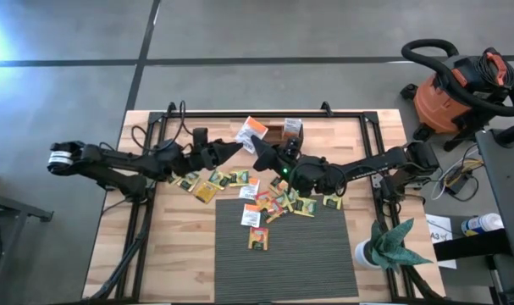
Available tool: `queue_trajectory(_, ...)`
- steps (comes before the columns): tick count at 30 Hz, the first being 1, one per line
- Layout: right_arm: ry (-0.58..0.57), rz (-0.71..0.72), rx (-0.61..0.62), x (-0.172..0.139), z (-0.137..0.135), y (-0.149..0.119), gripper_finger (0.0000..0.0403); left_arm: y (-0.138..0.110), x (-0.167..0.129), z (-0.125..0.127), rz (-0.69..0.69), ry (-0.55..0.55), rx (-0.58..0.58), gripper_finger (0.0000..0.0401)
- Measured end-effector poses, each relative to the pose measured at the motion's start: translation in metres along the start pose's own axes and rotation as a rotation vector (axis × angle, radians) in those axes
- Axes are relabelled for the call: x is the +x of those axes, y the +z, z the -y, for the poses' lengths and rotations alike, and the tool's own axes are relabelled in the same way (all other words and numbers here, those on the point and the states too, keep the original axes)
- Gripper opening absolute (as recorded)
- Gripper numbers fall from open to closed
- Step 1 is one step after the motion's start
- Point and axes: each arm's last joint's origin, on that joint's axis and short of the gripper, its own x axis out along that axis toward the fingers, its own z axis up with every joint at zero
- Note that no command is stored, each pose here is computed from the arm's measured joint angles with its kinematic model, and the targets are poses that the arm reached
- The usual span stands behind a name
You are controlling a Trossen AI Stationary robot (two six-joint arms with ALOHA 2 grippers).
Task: Pick & Place Tea
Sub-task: Put the white tea bag into the right section of the wooden organizer
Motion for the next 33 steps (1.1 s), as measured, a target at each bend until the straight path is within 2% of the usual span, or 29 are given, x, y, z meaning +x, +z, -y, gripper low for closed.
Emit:
queue_trajectory(10,-0.012,-0.011,0.0,0.0,0.002,-0.002,0.0008,-0.007,0.016,-0.005,-0.031,0.022,0.05,0.0104)
queue_trajectory(13,-0.023,-0.02,-0.021,0.0,0.003,-0.003,0.0008,-0.007,0.016,-0.008,-0.033,0.032,0.054,0.008)
queue_trajectory(18,-0.023,-0.025,-0.066,-0.001,0.003,-0.003,0.0009,-0.005,0.014,-0.008,-0.042,0.048,0.091,0.0012)
queue_trajectory(21,-0.022,-0.028,-0.116,-0.001,0.003,-0.003,0.0013,-0.004,0.013,-0.007,-0.045,0.049,0.122,0.0003)
queue_trajectory(28,-0.026,-0.102,-0.258,-0.003,0.006,-0.003,0.0068,0.002,0.005,-0.003,-0.087,0.092,0.237,0.0002)
queue_trajectory(33,-0.017,-0.236,-0.391,-0.009,0.008,0.001,0.0124,0.007,-0.014,-0.006,-0.248,0.233,0.422,0.0001)
